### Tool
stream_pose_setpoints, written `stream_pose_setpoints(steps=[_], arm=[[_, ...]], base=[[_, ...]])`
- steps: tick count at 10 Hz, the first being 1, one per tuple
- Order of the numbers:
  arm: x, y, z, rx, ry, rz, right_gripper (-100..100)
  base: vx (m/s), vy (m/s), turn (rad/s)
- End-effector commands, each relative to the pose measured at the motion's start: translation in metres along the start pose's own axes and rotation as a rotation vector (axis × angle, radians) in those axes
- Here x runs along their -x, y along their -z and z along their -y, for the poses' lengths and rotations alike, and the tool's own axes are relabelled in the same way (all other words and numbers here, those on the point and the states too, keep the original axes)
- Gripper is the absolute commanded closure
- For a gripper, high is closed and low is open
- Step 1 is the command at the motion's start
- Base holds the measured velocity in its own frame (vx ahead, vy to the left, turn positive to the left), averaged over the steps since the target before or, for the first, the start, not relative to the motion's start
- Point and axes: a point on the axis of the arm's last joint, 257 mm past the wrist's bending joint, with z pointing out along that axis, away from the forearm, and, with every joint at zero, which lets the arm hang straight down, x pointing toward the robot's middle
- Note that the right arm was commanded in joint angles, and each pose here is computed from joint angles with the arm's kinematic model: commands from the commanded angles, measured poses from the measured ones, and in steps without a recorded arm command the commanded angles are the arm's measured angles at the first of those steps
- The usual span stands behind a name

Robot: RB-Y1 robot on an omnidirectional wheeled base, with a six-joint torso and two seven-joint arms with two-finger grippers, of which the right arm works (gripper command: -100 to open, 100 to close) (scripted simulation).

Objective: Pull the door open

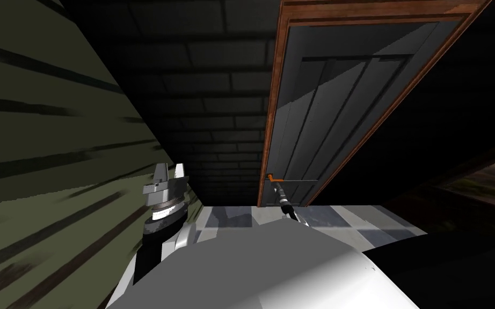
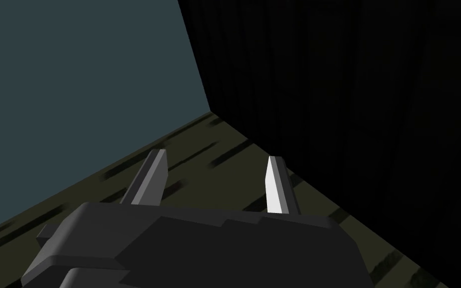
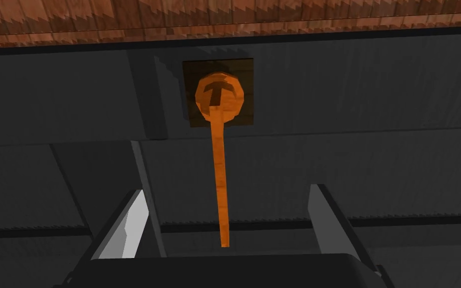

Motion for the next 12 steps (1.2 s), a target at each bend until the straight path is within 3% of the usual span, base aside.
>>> stream_pose_setpoints(steps=[1, 2, 4, 5, 6, 11, 12], arm=[[0.019, 0.0063, 0.002, -0.002, -0.003, 0.024, -100], [0.038, 0.0122, 0.002, -0.002, -0.003, 0.044, -100], [0.055, 0.018, 0.001, -0.001, -0.002, 0.064, -100], [0.048, 0.0131, 0.002, -0.003, -0.001, 0.056, -100], [0.048, 0.0131, 0.002, -0.003, -0.001, 0.056, 100], [0.048, 0.0131, 0.002, -0.003, -0.001, 0.056, 100], [0.049, 0.0178, 0.002, -0.004, -0.001, 0.038, 100]], base=[[0.223, 0.046, 0.116], [0.214, 0.039, 0.216], [0.19, -0.029, 0.092], [0.086, -0.021, 0.021], [-0.011, 0.002, -0.017], [-0.017, 0.003, -0.001], [-0.094, -0.023, 0.128]])
